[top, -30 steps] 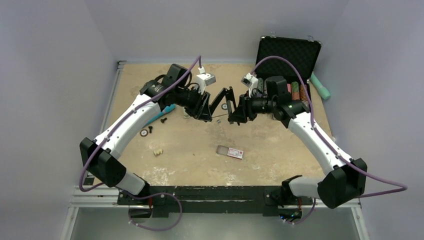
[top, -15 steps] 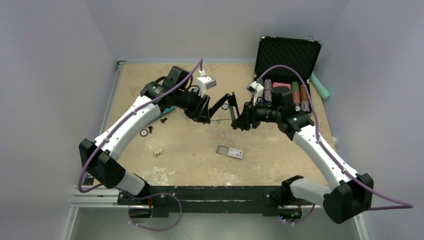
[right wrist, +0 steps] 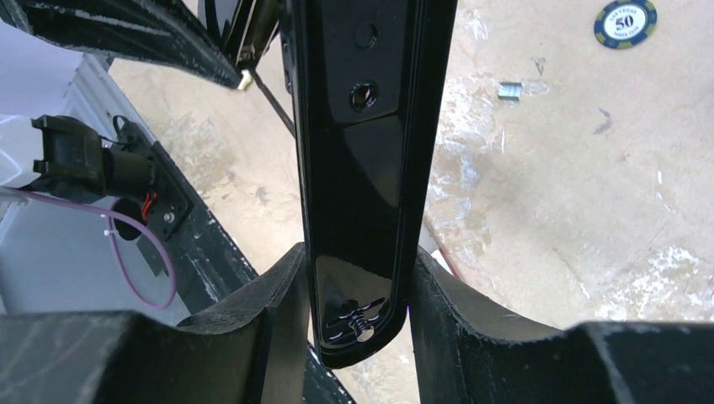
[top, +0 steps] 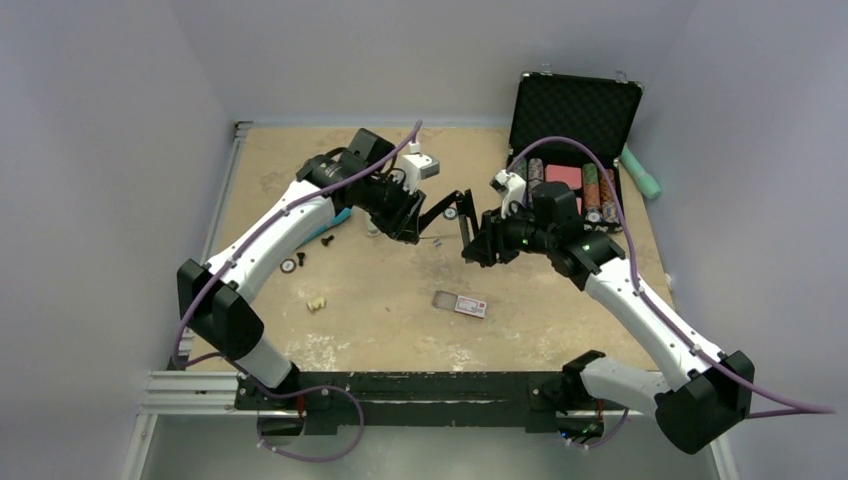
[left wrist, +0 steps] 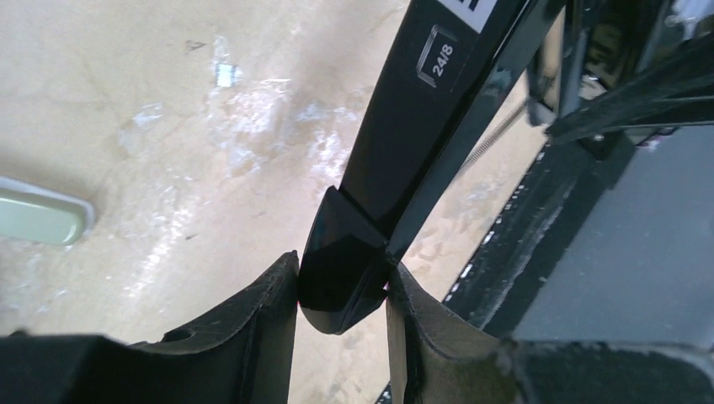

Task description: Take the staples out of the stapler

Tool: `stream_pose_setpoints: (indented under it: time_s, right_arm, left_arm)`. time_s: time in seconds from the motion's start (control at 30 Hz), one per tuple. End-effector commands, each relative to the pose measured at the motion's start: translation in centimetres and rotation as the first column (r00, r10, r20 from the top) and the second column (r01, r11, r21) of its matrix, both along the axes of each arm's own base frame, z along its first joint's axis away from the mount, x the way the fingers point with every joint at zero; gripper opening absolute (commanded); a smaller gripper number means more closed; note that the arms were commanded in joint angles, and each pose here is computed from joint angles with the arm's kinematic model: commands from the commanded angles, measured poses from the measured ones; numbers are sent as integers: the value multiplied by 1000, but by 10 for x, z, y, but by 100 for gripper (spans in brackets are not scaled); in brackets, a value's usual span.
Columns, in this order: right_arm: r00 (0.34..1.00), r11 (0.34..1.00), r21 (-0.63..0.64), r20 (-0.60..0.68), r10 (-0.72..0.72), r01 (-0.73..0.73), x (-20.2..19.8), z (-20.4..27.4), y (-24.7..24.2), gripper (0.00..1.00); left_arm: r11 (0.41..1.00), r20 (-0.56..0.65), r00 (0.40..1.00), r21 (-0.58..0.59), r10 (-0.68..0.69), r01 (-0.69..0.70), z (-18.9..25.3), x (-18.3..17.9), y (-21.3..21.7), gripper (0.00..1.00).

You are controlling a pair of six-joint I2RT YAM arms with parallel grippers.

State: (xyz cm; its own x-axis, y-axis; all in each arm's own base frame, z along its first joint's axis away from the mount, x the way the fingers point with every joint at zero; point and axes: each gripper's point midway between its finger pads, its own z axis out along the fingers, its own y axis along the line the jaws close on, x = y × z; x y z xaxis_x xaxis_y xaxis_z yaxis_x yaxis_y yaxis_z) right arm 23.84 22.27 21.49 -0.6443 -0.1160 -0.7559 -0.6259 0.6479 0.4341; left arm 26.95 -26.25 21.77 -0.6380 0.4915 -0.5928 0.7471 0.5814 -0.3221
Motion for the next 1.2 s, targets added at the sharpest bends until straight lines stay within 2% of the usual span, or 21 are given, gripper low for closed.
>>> stream_pose_setpoints:
  time_s: [0.0,0.3,0.5,0.57,0.87,1.17]
  right_arm:
    - [1000,1000,9,0,-20,20,-13,20,-1,0]
    - [999,1000,29,-36,4,-3,-36,22,9,0]
    - [999,1000,-2,-42,-5,5,-35,20,9,0]
    - [999,1000,-2,-41,-6,5,-34,20,10,0]
    - [999,1000,7,-42,6,-6,-24,20,19,0]
    - [1000,998,49,2,27,-27,-2,44,38,0]
  left_arm:
    - [950,250,948,189,200,-250,-2,72,50,0]
    - [944,291,932,185,214,-274,-15,103,51,0]
    - [948,453,863,106,223,-301,-2,117,56,0]
    - [947,460,860,108,222,-303,-3,118,57,0]
    - [955,398,888,81,232,-285,-7,108,49,0]
    - [961,255,928,-9,270,-277,6,76,37,0]
